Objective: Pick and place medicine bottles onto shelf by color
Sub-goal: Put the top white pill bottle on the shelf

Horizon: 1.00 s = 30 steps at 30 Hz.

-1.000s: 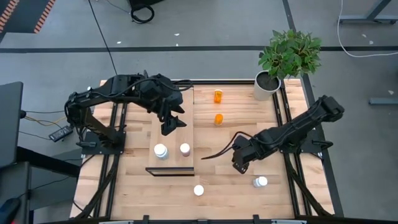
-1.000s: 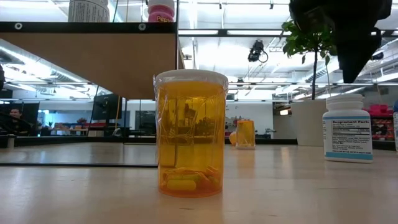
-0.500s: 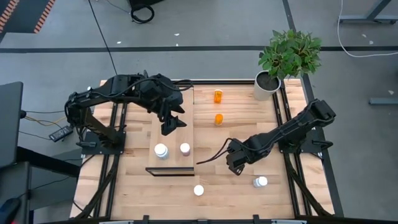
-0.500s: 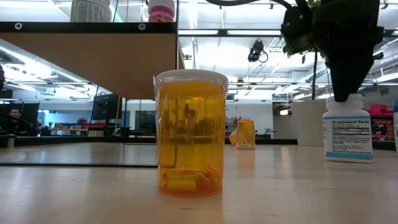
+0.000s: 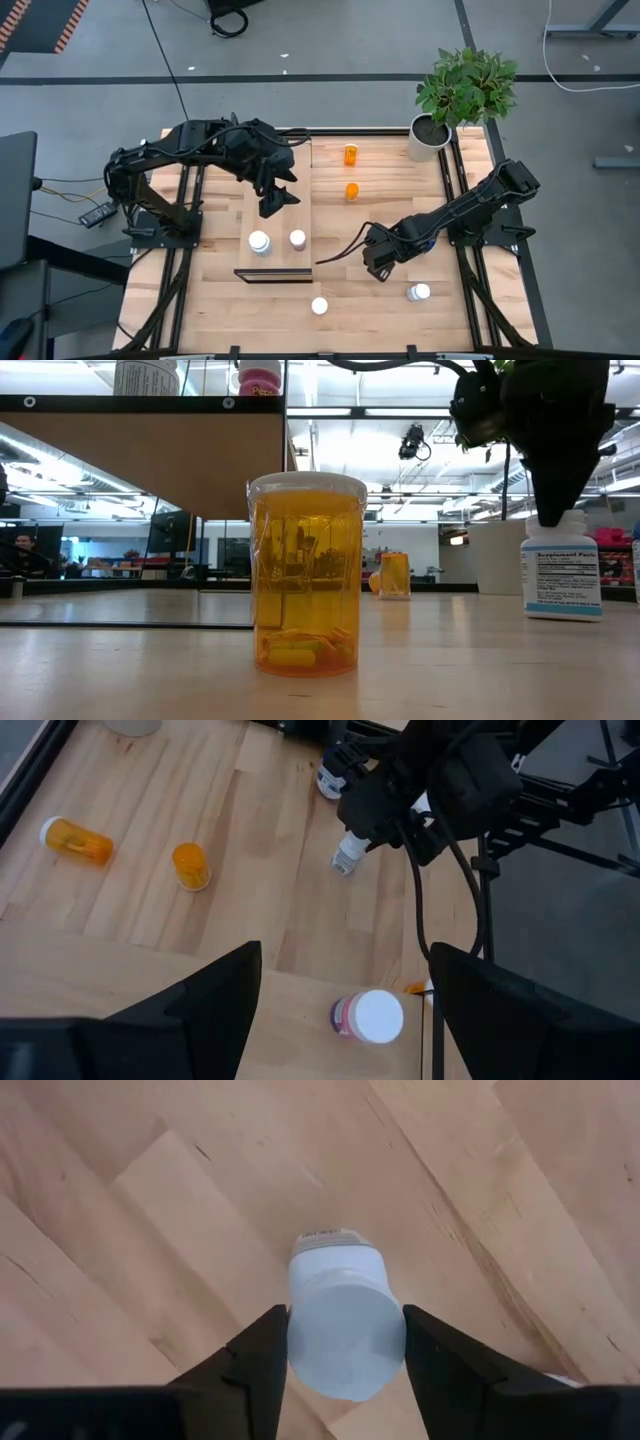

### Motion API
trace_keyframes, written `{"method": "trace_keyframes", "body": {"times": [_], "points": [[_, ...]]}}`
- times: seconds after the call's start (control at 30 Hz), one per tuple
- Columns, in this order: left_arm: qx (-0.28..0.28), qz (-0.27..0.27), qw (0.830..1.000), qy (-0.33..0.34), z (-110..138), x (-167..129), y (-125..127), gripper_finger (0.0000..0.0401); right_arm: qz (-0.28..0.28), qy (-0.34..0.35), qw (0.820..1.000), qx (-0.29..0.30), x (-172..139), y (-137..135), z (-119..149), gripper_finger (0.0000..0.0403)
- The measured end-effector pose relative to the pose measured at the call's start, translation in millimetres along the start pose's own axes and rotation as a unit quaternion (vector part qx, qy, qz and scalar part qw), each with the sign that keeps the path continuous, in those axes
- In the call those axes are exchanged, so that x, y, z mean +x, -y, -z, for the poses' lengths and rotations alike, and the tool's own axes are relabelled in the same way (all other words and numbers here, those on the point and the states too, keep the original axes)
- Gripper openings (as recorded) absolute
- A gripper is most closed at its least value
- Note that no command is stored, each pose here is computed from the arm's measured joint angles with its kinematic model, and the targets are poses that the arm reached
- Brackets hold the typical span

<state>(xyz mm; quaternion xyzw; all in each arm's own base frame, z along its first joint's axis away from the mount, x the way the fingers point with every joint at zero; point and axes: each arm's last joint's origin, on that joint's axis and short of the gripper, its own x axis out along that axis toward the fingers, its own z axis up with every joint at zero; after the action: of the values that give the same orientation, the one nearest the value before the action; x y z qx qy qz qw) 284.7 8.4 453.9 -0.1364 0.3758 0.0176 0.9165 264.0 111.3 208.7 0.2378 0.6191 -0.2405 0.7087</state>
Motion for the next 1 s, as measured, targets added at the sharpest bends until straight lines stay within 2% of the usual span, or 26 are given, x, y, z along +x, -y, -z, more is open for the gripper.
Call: {"method": "trace_keyframes", "body": {"times": [0.13, 0.23, 0.33, 0.47, 0.6, 0.73, 0.87, 1.0], "points": [[0.002, 0.0, 1.0, 0.0, 0, 0, 0, 0.0293, -0.014, -0.024, 1.0, 0.0, -4, -2, 0, 0.0179], [0.013, 0.0, 1.0, -0.002, 0, 0, 0, 0.0293, -0.026, -0.027, 0.999, 0.0, -20, -7, -5, 0.0185], [0.028, -0.003, 1.0, -0.01, 2, 0, -1, 0.0293, -0.032, -0.009, 0.999, -0.008, -50, -9, -18, 0.0186], [0.038, -0.012, 0.999, -0.009, 1, -4, -9, 0.0293, -0.05, 0.058, 0.997, -0.005, -102, -6, -47, 0.0184], [0.052, -0.005, 0.999, 0.012, -1, -13, -13, 0.0293, -0.091, 0.167, 0.982, 0.002, -157, -1, -73, 0.0184], [0.071, 0.032, 0.996, 0.042, -4, -23, -14, 0.0293, -0.116, 0.245, 0.963, -0.005, -199, 9, -85, 0.0184], [0.089, 0.053, 0.991, 0.083, -8, -34, -12, 0.0293, -0.137, 0.284, 0.949, -0.018, -223, 16, -92, 0.0184], [0.1, 0.075, 0.984, 0.128, -16, -37, -10, 0.0293, -0.175, 0.335, 0.925, -0.04, -233, 10, -101, 0.0184]]}}
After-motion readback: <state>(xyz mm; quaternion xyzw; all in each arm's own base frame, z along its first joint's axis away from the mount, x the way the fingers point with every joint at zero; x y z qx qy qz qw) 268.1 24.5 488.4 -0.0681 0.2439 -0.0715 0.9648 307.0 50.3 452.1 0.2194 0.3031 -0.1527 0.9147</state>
